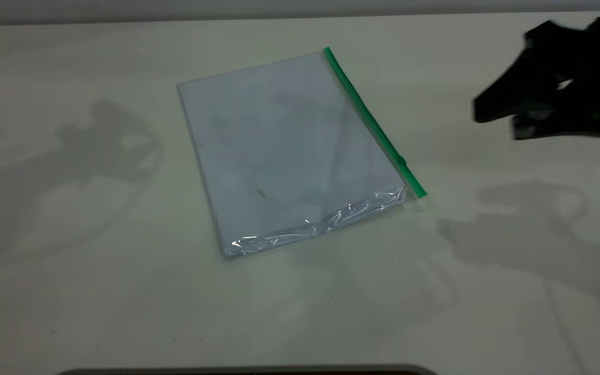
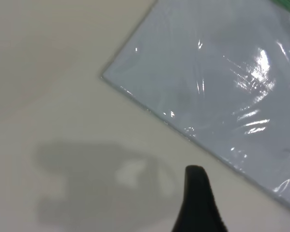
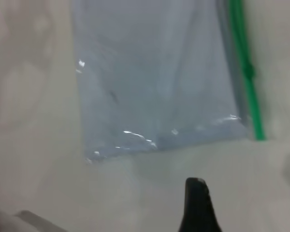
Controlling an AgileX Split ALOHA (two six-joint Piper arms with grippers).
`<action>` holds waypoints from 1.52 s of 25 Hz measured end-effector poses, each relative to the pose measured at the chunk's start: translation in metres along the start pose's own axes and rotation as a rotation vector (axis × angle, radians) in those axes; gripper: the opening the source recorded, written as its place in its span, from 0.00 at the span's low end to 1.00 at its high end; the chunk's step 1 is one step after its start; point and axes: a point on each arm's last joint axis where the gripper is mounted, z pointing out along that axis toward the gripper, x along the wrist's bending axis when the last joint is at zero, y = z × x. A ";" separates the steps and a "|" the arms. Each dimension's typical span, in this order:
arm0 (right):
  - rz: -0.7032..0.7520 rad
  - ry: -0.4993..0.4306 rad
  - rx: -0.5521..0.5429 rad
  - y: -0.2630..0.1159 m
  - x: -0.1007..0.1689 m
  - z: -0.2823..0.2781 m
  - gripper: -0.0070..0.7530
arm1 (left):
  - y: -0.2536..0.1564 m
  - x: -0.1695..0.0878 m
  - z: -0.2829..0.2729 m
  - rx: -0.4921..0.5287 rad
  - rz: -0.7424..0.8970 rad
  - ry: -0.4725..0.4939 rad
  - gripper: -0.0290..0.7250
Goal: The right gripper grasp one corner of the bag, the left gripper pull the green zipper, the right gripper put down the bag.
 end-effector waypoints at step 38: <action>0.150 0.249 0.152 -0.007 -0.068 0.144 0.75 | 0.007 -0.017 0.039 0.001 0.127 -0.013 0.82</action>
